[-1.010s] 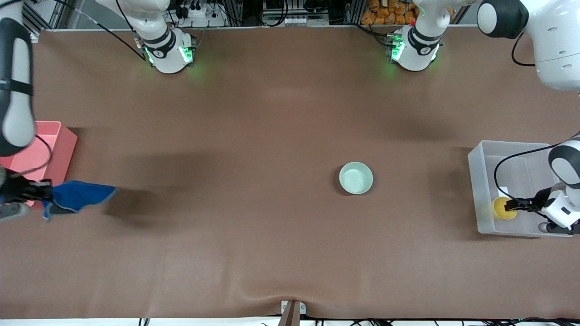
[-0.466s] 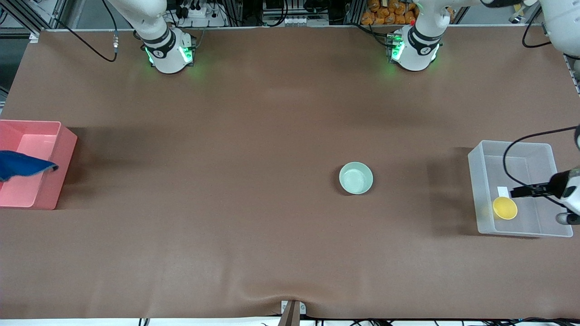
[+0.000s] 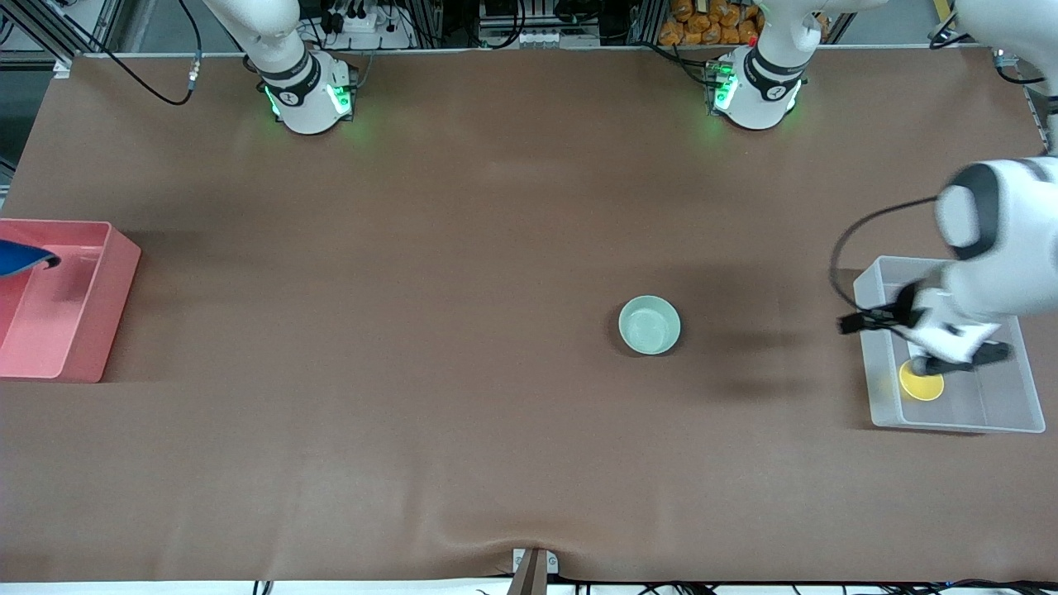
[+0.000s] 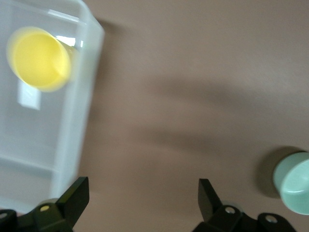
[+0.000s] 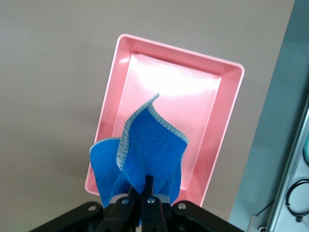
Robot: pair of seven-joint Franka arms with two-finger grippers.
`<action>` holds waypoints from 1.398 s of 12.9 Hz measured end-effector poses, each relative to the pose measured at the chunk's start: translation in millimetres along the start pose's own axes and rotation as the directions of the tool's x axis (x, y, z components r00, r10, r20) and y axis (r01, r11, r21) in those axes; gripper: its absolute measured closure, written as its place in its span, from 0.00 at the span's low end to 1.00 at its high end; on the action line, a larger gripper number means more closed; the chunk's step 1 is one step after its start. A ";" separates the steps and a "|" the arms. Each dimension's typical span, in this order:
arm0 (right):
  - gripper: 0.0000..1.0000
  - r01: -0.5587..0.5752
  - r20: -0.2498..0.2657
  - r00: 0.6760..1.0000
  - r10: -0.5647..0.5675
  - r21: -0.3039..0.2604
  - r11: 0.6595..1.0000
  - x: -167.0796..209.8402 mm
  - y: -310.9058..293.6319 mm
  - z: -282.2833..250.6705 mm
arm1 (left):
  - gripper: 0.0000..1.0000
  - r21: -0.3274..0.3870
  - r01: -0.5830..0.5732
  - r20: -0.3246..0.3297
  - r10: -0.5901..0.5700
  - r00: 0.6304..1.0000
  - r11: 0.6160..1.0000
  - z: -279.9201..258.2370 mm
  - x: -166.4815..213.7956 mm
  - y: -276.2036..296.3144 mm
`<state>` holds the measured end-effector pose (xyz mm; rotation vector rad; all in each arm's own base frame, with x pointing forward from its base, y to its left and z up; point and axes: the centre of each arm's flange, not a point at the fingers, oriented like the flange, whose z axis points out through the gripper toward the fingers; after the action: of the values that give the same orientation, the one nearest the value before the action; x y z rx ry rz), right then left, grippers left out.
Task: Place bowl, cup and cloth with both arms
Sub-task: 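Release the cup with the left gripper while the right gripper carries the cloth, then grasp the green bowl with the left gripper while the right gripper drops the cloth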
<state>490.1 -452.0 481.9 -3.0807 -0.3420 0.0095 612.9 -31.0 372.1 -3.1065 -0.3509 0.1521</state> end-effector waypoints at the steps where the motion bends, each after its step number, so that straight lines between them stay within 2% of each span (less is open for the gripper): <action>1: 0.97 -0.006 0.004 1.000 0.006 0.016 1.000 -4.9 1.6 3.8 | 0.02 0.015 0.012 0.003 -0.012 1.000 1.000 10.8 -14.8 30.8; 5: 0.97 -0.002 0.016 1.000 0.000 0.068 0.998 -1.9 -5.8 25.9 | 0.03 0.020 0.066 0.038 -0.067 0.997 0.998 49.1 -52.0 104.9; 10: 0.97 -0.020 0.059 0.998 0.011 0.146 0.989 -5.8 -4.3 84.6 | 0.04 0.012 0.053 0.039 -0.053 0.998 0.999 93.5 -86.0 149.2; 12: 0.97 -0.029 0.070 0.997 0.018 0.159 0.987 -8.0 0.3 101.0 | 0.09 -0.006 0.059 0.014 -0.058 0.998 0.998 100.9 -94.8 168.9; 13: 0.97 -0.040 0.075 0.997 0.028 0.165 0.986 -13.0 5.4 109.1 | 0.17 -0.015 0.063 0.007 -0.063 0.998 0.998 109.3 -98.9 178.6; 14: 0.97 -0.055 0.074 0.996 0.044 0.163 0.985 -20.3 13.7 118.2 | 0.17 -0.023 0.070 0.003 -0.070 0.998 0.997 119.7 -103.0 188.9; 16: 0.97 -0.069 0.062 0.996 0.061 0.145 0.987 -31.9 29.9 135.2 | 0.22 -0.039 0.076 -0.004 -0.076 0.997 0.996 138.8 -109.6 205.3; 17: 0.97 -0.064 0.053 0.997 0.057 0.134 0.989 -34.2 35.8 143.2 | 0.31 -0.044 0.075 -0.005 -0.076 0.997 0.996 147.2 -110.2 208.3; 18: 0.97 -0.056 0.043 0.998 0.052 0.118 0.991 -34.6 41.1 150.4 | 0.32 -0.047 0.077 -0.004 -0.077 0.997 0.996 154.7 -109.1 208.5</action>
<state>463.7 -493.5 329.9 -2.9741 -0.2496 0.0894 538.2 -258.5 223.9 -3.1327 -0.4808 0.1354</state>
